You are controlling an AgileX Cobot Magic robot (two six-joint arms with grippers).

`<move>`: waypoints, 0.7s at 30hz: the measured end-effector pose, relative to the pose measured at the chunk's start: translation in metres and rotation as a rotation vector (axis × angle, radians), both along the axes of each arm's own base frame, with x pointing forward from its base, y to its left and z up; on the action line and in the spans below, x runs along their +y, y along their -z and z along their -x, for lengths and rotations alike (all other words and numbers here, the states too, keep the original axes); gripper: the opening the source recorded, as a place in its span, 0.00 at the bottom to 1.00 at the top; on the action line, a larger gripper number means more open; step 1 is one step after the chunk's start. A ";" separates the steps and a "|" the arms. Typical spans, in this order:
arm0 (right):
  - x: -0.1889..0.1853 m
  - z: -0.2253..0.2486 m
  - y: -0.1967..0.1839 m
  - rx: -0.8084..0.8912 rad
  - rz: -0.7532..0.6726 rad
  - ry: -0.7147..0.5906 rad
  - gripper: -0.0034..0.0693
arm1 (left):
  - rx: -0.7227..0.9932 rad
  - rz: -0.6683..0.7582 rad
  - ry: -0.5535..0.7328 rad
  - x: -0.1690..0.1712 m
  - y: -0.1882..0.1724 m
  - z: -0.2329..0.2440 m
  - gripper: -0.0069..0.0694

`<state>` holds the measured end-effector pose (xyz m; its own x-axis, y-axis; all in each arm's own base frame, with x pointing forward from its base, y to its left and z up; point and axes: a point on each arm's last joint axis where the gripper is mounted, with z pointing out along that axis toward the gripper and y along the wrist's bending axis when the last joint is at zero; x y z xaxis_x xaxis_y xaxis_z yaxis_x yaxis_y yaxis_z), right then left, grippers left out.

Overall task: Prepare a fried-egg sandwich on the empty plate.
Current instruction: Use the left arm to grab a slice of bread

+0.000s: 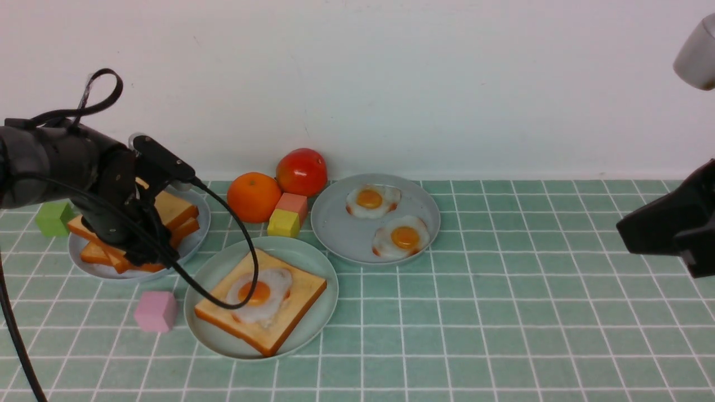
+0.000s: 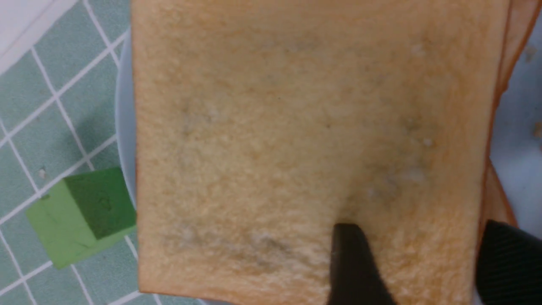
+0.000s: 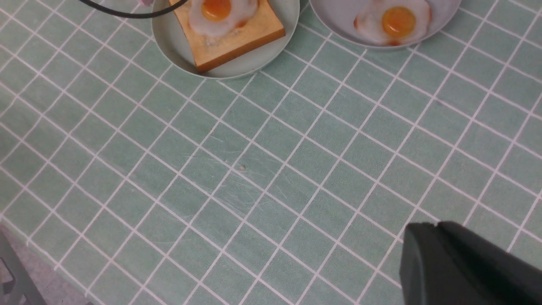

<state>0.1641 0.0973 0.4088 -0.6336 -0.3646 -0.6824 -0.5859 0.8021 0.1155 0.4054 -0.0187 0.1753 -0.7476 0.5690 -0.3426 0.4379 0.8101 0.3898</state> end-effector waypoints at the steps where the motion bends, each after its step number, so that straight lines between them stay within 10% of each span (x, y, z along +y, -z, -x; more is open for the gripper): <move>1: 0.000 0.000 0.000 0.002 0.001 -0.001 0.11 | -0.001 -0.001 0.001 0.000 0.000 0.000 0.54; 7: 0.000 0.001 0.001 0.009 0.005 -0.002 0.12 | 0.003 -0.009 0.004 0.000 0.000 0.000 0.30; 21: 0.000 0.001 0.001 0.010 0.005 -0.003 0.15 | -0.008 0.001 -0.022 0.001 -0.022 0.008 0.22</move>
